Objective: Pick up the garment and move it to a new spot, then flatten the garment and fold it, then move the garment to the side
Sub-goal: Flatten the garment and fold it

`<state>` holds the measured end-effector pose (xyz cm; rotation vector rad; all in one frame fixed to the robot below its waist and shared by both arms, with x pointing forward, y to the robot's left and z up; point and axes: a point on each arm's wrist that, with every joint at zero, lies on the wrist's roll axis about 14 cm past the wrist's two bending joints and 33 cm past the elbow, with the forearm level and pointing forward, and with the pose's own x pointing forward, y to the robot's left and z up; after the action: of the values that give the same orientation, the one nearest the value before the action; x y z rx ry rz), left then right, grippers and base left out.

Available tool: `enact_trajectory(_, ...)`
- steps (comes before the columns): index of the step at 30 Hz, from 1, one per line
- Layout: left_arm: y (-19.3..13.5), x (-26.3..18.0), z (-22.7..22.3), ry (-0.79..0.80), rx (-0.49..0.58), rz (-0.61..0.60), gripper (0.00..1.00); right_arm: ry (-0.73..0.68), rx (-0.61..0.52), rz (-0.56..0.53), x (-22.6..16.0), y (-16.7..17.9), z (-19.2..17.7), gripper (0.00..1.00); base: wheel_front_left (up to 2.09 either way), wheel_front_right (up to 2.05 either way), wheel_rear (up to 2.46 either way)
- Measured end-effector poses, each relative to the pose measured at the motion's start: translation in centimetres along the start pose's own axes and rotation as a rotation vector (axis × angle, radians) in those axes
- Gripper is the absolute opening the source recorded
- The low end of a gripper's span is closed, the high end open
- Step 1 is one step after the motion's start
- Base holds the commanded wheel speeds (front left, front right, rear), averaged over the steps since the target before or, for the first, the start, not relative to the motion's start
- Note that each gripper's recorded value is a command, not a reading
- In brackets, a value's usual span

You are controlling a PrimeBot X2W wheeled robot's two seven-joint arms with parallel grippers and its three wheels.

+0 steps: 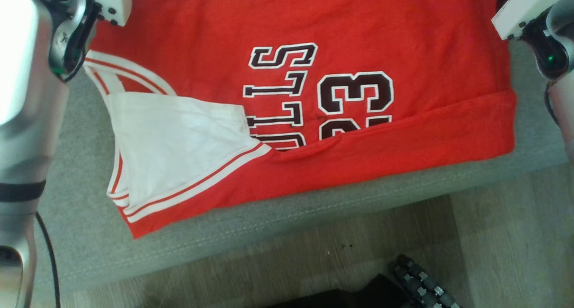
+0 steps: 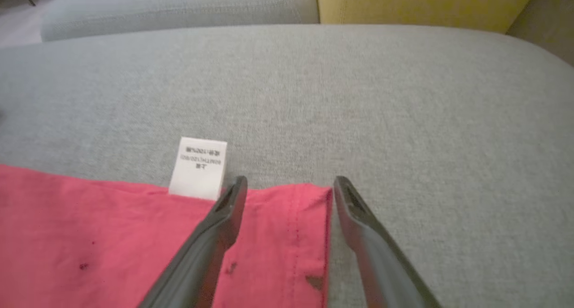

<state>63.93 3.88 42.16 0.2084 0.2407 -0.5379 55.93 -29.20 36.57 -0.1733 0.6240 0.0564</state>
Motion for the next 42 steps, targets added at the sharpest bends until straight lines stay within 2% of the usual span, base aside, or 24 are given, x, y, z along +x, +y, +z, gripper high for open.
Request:
enact_trajectory(13,0.2,-0.1,-0.5,0.005,0.001,0.008,0.00,0.085,-0.047,-0.026,1.3,-0.8,-1.8,1.00,0.00,0.00,0.00)
enact_trajectory(14,0.1,-0.1,-0.6,0.006,0.001,0.007,0.00,0.089,-0.044,-0.024,1.4,-0.8,-1.8,0.01,0.00,0.00,0.00)
enact_trajectory(23,0.7,-0.6,0.0,-0.008,-0.016,0.041,0.00,0.012,-0.049,-0.026,0.9,-0.9,-0.7,0.00,0.00,0.00,0.00)
enact_trajectory(32,2.9,-1.3,2.2,-0.119,-0.052,0.129,0.00,-0.145,-0.052,-0.081,0.7,-2.6,3.0,0.00,0.00,0.00,0.00)
enact_trajectory(37,3.3,-1.1,3.4,-0.176,-0.061,0.157,0.00,-0.178,-0.061,-0.099,0.7,-2.8,3.8,0.00,0.00,0.00,0.00)
enact_trajectory(42,3.0,-1.2,3.2,-0.167,-0.057,0.152,0.00,-0.188,-0.051,-0.084,0.6,-1.7,3.9,0.00,0.00,0.00,0.00)
